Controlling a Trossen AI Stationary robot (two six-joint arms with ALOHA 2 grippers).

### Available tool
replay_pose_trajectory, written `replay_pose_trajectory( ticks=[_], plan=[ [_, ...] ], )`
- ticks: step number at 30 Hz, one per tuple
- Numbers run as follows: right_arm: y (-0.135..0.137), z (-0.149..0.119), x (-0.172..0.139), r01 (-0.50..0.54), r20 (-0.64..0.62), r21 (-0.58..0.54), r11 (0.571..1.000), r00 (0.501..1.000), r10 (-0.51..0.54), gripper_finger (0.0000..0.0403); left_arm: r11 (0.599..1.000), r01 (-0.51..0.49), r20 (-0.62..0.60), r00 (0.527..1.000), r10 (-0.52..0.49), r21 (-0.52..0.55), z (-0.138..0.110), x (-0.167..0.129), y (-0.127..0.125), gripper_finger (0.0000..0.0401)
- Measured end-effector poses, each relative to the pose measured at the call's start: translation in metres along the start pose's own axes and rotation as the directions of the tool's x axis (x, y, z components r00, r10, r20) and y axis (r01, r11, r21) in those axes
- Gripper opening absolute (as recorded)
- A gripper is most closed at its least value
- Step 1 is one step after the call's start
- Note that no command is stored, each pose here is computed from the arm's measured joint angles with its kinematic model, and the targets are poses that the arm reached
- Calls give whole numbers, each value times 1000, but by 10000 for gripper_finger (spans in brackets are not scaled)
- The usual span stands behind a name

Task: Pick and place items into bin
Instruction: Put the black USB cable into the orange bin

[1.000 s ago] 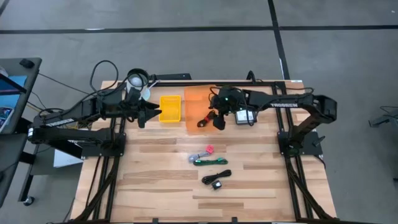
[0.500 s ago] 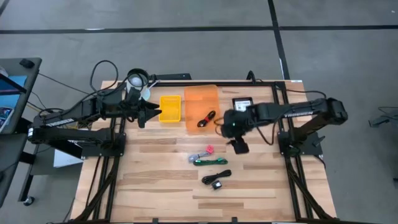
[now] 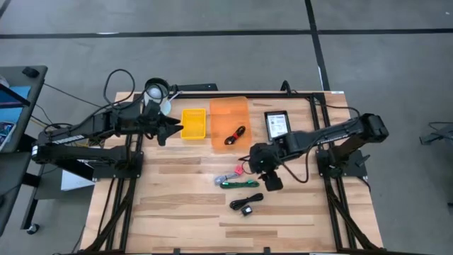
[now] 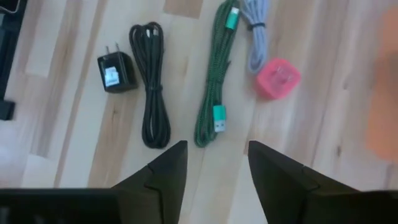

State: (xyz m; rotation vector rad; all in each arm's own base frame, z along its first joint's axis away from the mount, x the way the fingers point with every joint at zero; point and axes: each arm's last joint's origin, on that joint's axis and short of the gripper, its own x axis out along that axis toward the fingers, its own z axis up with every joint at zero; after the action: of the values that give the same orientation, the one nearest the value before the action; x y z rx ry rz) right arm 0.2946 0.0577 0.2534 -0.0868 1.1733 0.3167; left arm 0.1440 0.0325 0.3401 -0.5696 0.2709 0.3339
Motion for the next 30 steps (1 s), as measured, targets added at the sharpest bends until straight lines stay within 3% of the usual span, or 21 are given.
replay_pose_trajectory(
  ticks=[8, 16, 30],
  plan=[
    [14, 3, 27, -23, -75, 4, 1000, 997, 23, 154, 999, -45, -72, 996, 45, 5, -7, 0, 4, 189],
    [36, 3, 49, -32, -132, 98, 995, 990, 45, 154, 998, -66, -105, 992, 67, 8, -10, -1, 6, 189],
    [69, 6, 82, -36, -131, 51, 998, 990, 42, 139, 998, -67, -108, 992, 68, 8, -10, -1, 6, 189]
  ],
)
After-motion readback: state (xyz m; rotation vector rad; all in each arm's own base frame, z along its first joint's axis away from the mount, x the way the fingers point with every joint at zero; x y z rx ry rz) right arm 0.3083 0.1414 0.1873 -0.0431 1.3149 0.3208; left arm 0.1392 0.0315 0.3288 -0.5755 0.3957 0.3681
